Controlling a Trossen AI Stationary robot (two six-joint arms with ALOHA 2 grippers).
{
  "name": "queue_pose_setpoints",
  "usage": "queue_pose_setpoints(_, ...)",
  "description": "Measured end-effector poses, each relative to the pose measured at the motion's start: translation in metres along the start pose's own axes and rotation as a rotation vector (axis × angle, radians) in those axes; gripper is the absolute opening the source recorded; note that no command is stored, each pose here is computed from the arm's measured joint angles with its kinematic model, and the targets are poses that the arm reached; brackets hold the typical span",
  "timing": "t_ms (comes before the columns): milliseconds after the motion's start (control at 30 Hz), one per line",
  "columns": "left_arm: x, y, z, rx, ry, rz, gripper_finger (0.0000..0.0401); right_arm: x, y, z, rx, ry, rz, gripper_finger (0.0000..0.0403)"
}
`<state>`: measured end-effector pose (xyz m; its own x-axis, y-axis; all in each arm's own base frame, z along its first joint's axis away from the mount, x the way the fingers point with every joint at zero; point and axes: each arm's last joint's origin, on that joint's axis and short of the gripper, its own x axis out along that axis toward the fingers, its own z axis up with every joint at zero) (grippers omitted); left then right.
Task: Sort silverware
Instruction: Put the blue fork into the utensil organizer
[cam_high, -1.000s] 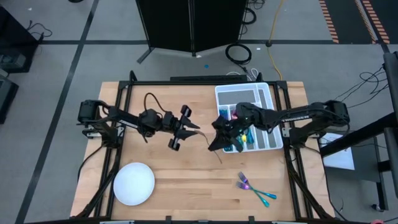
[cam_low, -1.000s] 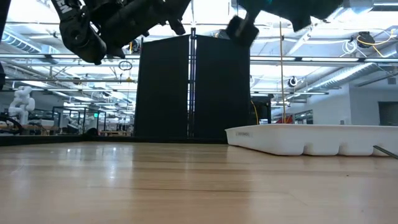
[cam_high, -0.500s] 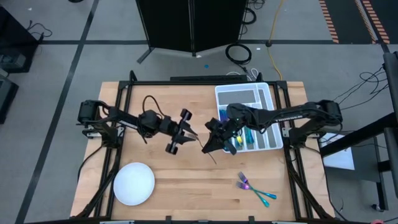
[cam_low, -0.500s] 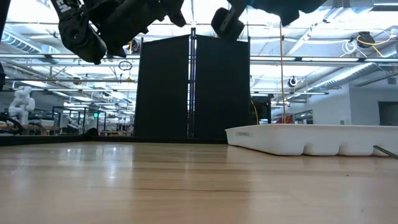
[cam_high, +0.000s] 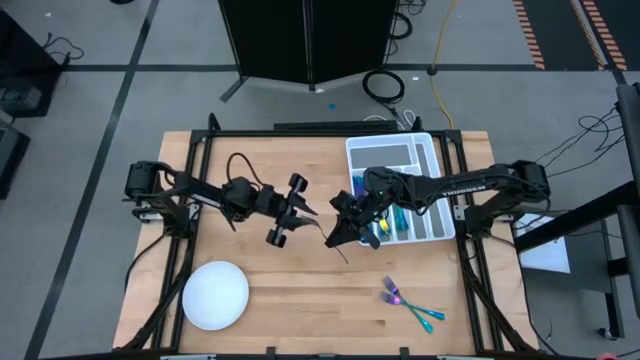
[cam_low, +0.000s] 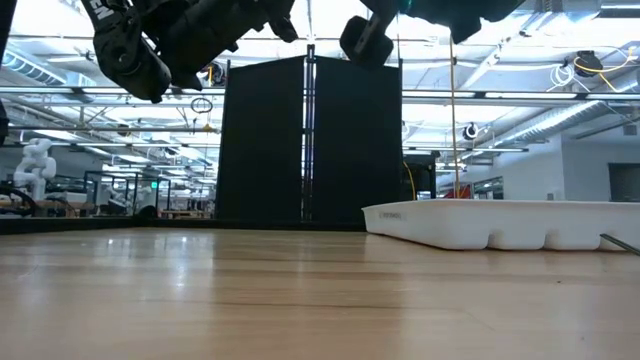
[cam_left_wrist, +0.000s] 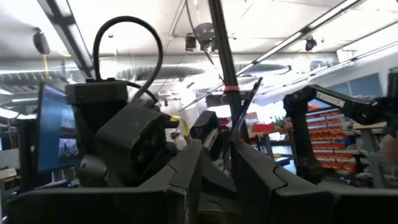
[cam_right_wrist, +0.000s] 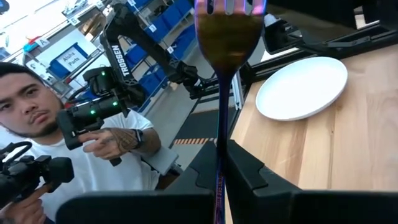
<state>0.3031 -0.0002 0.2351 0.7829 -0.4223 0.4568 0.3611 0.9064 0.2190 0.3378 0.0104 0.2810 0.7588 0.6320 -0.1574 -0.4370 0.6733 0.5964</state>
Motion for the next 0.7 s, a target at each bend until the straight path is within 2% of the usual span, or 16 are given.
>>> queue_pose_setpoints(167,0.001,-0.004,0.0,0.028,-0.005,-0.053,0.0089,0.0,0.0,0.0,0.009,0.0,-0.003,0.0)
queue_pose_setpoints(400,0.005,-0.003,0.002,0.027,-0.016,-0.072,0.0089,0.0,0.0,0.0,0.023,-0.001,-0.002,0.0)
queue_pose_setpoints(600,0.01,-0.008,0.005,0.031,-0.035,-0.158,0.0089,0.0,0.001,0.0,0.021,0.004,0.01,0.0)
queue_pose_setpoints(700,0.011,-0.009,0.006,0.054,-0.04,-0.16,0.0079,0.0,0.001,0.0,0.019,0.003,0.009,0.0)
